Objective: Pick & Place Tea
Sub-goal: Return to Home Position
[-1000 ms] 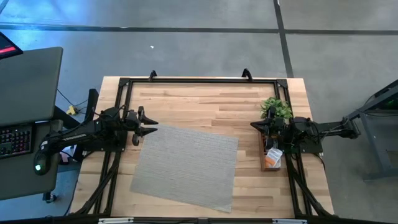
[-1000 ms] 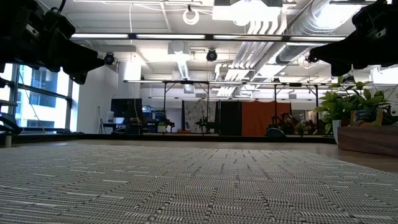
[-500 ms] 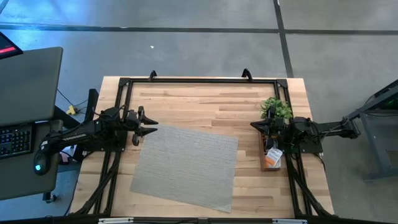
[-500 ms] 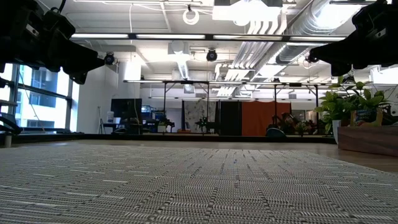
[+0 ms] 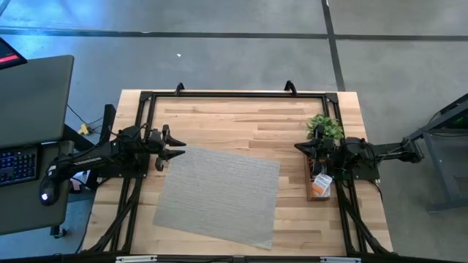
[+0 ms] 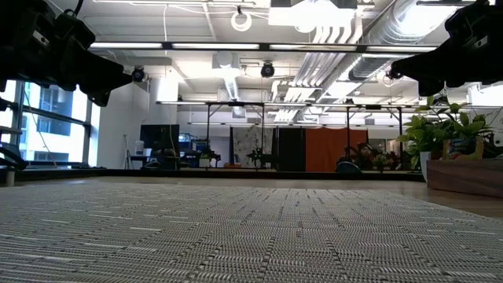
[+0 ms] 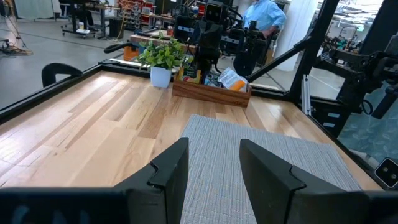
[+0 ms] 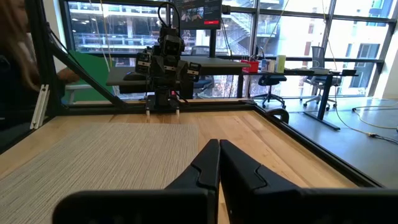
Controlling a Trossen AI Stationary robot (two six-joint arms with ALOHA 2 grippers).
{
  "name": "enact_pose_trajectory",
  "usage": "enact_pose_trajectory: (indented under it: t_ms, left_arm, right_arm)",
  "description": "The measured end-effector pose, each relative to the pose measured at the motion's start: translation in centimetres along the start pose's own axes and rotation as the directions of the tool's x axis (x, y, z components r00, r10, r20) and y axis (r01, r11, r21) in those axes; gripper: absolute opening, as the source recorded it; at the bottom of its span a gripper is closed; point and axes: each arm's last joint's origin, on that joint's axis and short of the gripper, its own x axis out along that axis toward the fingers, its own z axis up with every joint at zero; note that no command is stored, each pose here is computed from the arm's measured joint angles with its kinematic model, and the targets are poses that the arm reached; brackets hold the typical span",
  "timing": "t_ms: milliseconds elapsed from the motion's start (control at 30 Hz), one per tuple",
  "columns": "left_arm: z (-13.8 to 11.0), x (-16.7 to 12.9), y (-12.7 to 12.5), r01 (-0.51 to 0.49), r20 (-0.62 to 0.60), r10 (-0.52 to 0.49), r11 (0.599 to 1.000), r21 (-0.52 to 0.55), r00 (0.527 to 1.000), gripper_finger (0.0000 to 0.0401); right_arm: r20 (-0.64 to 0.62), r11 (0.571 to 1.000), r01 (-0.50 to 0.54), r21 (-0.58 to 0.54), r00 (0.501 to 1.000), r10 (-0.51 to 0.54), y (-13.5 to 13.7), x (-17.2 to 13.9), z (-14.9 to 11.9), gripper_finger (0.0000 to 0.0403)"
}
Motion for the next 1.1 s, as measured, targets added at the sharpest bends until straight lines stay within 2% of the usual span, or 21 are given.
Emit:
enact_pose_trajectory:
  t_ms: [1100]
  left_arm:
    - [0.00, 0.00, -0.01, 0.002, 0.000, -0.002, 1.000, 0.000, 1.000, 0.0142]
  right_arm:
    - [0.000, 1.000, 0.000, 0.000, 1.000, 0.000, 0.00, 0.00, 0.00, 0.0008]
